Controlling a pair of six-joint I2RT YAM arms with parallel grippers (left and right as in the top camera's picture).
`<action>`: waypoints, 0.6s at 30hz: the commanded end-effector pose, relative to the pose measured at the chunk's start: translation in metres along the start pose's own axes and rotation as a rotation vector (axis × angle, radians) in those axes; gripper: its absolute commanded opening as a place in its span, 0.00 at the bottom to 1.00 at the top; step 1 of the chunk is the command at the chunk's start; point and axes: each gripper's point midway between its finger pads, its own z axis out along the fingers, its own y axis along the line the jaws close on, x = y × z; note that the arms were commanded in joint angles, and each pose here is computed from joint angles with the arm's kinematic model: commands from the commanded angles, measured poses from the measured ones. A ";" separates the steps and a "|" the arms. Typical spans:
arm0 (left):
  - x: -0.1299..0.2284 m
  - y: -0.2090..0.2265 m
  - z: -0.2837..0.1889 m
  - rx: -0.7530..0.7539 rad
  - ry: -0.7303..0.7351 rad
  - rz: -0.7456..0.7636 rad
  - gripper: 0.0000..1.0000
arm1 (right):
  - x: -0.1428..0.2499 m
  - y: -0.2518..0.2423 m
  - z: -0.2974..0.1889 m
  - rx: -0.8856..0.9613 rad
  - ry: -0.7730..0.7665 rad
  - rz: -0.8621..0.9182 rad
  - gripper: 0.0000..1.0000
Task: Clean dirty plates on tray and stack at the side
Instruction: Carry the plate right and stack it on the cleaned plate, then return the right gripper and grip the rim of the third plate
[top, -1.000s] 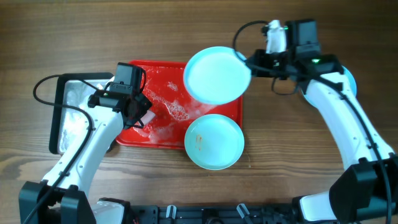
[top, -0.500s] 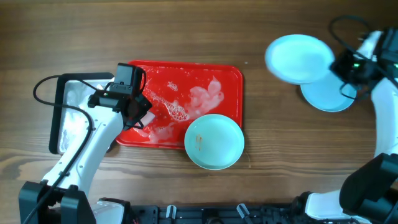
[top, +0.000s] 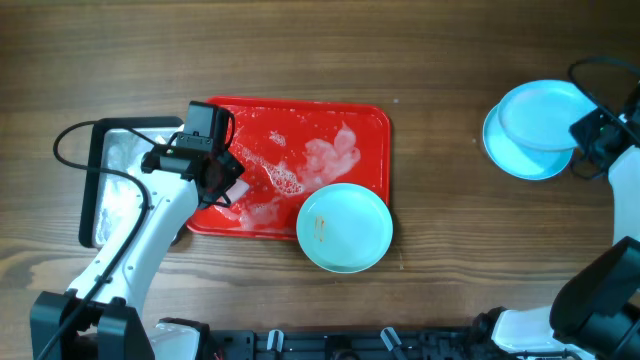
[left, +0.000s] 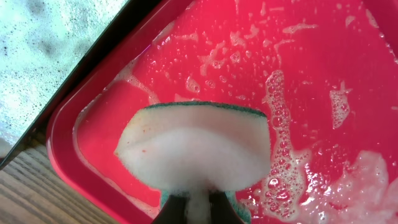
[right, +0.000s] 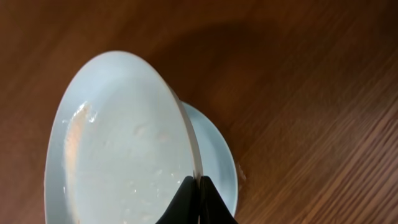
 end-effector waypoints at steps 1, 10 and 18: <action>0.000 -0.001 0.001 0.001 0.008 0.013 0.04 | 0.019 -0.008 0.019 0.021 0.045 0.024 0.04; 0.000 -0.001 0.001 0.001 0.008 0.013 0.04 | 0.045 -0.017 0.028 0.036 0.117 0.016 0.29; 0.000 0.000 0.001 0.000 0.010 0.013 0.04 | 0.046 0.012 0.005 -0.123 0.163 -0.039 0.56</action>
